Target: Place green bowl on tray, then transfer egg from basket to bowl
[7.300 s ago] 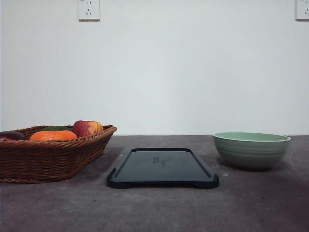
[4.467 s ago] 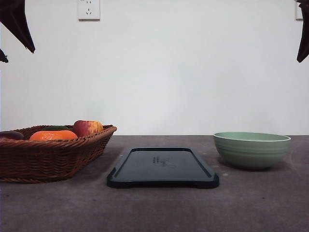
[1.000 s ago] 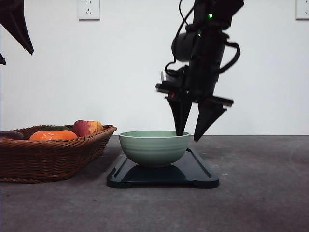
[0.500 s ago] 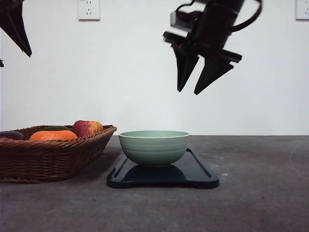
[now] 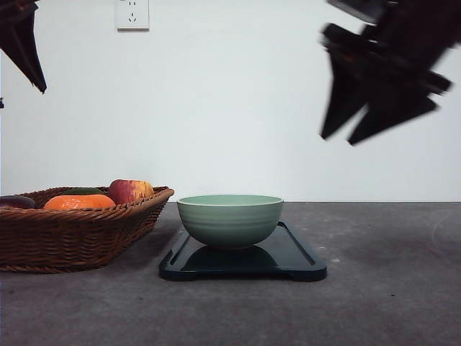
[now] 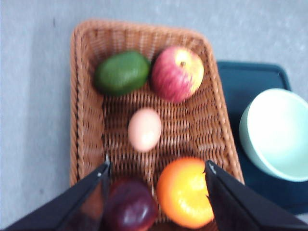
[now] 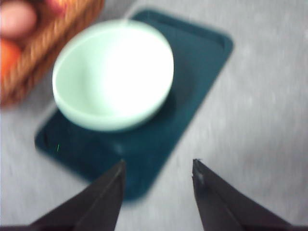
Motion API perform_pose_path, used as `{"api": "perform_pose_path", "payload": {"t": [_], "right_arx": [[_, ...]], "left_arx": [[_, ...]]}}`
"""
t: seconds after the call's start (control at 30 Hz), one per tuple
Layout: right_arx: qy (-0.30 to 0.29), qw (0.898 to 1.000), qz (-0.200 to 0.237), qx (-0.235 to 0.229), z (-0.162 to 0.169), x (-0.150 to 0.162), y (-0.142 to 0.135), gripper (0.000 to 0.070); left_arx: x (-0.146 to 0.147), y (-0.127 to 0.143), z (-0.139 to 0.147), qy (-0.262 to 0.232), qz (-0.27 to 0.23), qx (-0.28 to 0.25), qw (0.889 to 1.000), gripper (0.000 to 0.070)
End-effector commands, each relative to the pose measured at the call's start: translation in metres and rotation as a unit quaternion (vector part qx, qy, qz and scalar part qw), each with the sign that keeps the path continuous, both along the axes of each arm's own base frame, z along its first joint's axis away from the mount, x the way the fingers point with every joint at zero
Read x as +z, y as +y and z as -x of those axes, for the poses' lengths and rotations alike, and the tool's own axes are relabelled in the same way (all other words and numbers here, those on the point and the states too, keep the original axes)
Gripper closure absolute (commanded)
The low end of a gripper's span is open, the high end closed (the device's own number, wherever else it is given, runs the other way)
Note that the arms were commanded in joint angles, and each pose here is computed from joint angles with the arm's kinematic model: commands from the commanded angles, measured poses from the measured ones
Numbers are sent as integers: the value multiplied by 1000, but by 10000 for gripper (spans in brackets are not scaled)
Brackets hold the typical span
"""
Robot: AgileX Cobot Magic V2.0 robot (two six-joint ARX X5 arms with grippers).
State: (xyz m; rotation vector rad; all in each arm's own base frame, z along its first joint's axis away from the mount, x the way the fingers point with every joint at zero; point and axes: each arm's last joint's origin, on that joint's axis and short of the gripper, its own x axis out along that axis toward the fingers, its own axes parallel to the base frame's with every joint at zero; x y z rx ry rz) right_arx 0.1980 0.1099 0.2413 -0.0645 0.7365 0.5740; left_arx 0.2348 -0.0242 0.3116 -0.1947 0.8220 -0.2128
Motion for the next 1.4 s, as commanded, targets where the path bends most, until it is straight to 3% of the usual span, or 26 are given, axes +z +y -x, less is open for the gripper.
{"api": "perform_pose_path", "payload": {"t": [0.0, 0.33, 0.63, 0.77, 0.97, 1.1, 1.27, 1.37], "right_arx": [[-25, 1000, 7, 14, 9, -3, -4, 426], [-97, 995, 4, 2, 43, -12, -24, 426], [-102, 995, 11, -13, 42, -11, -26, 426], [-102, 995, 11, -13, 43, -12, -26, 426], [-102, 995, 11, -13, 43, -12, -26, 426], [-101, 995, 12, -13, 43, -12, -26, 426], [-99, 995, 13, -12, 43, -12, -26, 426], [-99, 995, 13, -13, 43, -12, -26, 426]], "left_arx": [[3, -1, -4, -3, 2, -2, 1000, 313], [3, -2, -5, -2, 6, 1, 1000, 313], [-1, -20, -10, 9, -5, -21, 1000, 310], [-8, -31, -22, 24, -23, -37, 999, 311], [-17, -47, -50, 26, -76, -114, 990, 308], [-24, -54, -71, 41, -82, -118, 989, 304], [-42, -57, -94, 78, -117, -97, 985, 226], [-55, -59, -102, 98, -124, -101, 982, 227]]}}
